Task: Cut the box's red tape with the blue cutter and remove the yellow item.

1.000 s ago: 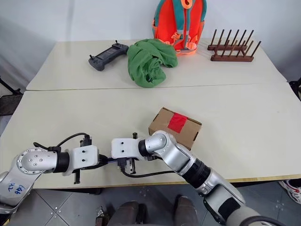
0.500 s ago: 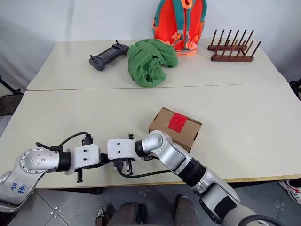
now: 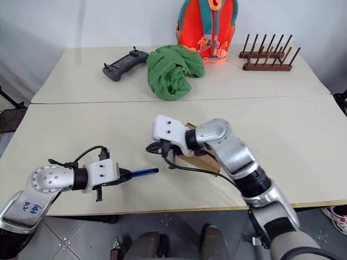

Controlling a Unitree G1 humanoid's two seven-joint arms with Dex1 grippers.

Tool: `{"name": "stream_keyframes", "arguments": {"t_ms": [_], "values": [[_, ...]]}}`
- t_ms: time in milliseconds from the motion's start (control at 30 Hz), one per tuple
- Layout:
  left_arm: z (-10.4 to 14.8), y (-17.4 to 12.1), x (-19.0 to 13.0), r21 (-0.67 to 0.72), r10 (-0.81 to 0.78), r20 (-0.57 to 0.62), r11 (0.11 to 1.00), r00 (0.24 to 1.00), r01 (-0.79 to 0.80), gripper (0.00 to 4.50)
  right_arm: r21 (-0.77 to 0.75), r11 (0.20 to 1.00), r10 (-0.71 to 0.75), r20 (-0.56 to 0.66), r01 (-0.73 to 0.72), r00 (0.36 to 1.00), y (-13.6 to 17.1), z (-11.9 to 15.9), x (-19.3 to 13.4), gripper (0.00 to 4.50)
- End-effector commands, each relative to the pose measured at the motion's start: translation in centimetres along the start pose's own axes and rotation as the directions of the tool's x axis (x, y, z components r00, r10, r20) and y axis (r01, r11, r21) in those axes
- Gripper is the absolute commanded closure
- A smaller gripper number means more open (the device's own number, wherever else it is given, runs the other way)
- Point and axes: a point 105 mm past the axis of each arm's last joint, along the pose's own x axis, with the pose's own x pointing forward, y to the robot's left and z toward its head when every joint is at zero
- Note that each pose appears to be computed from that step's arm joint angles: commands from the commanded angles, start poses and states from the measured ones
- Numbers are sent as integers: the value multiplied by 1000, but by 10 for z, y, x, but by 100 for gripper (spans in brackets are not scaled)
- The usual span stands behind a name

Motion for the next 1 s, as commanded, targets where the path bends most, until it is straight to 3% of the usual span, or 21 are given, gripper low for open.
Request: {"name": "stream_keyframes", "arguments": {"t_ms": [33,267,333,467,633,767,1000], "values": [[3,28,-8,23,166,53,986,985,-167,409,34,997,-67,31,66,997,-14,20,-27,291],[23,58,-18,59,346,228,928,910,-368,409,165,948,-282,44,271,959,-56,41,-71,51],[32,62,-17,81,362,292,913,885,-400,409,216,923,-331,16,320,944,-66,40,-74,4],[56,76,-16,158,418,434,836,798,-525,409,398,838,-377,-75,374,923,-80,37,-76,4],[83,95,-7,223,482,544,706,687,-672,409,562,789,-310,15,249,951,-80,62,-68,4],[94,100,-3,271,483,584,641,652,-718,409,584,783,-267,2,216,964,-75,62,-60,4],[107,95,4,301,439,629,624,642,-721,409,574,789,-265,-5,220,964,-79,56,-49,4]]}}
